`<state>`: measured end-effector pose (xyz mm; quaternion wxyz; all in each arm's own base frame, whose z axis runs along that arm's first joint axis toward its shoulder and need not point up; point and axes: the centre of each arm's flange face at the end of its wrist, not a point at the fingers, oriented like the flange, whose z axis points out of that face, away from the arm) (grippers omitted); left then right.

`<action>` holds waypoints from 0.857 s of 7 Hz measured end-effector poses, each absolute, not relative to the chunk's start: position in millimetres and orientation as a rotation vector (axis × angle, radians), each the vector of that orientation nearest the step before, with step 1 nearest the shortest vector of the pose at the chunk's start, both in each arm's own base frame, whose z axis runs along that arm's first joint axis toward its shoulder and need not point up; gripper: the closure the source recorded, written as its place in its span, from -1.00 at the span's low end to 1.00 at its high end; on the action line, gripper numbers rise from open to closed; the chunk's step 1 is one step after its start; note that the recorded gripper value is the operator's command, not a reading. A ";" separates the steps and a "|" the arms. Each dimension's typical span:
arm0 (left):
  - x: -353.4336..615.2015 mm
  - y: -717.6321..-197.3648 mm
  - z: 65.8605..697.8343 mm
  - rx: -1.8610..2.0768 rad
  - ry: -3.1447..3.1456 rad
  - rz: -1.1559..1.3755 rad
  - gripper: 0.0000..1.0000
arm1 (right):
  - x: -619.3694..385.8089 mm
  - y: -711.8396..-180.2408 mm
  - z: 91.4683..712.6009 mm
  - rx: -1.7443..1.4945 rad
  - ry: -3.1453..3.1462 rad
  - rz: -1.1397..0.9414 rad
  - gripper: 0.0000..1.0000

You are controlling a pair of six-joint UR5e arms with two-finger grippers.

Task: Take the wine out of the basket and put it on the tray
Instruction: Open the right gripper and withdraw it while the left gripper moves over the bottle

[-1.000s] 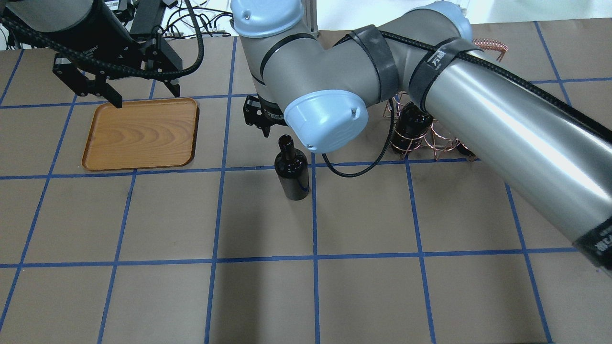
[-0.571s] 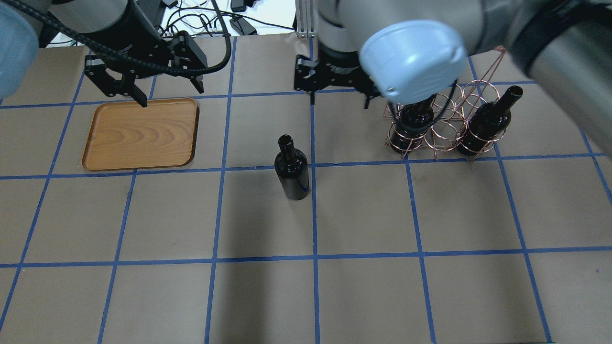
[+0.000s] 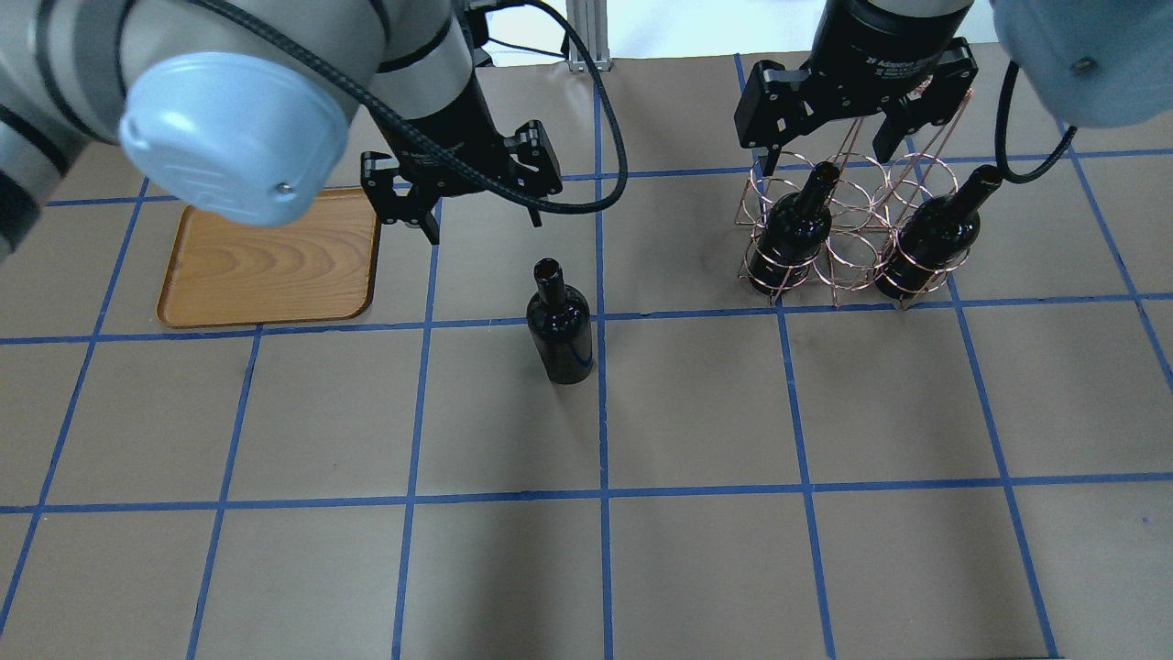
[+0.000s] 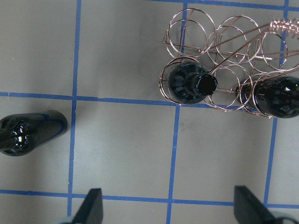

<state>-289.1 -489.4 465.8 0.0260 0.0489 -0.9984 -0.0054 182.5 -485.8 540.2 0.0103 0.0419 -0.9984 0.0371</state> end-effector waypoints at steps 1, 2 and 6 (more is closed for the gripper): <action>-304.0 -491.9 448.3 0.113 -3.095 -0.057 -1.00 | 179.7 -485.0 536.5 0.151 -3.113 0.101 -1.00; -313.9 -497.0 431.8 0.082 -3.099 -0.086 -0.96 | 179.0 -484.2 531.4 0.161 -3.114 0.090 -1.00; -328.4 -500.3 389.6 0.000 -3.110 -0.181 -0.27 | 177.6 -482.5 523.3 0.162 -3.109 0.076 -1.00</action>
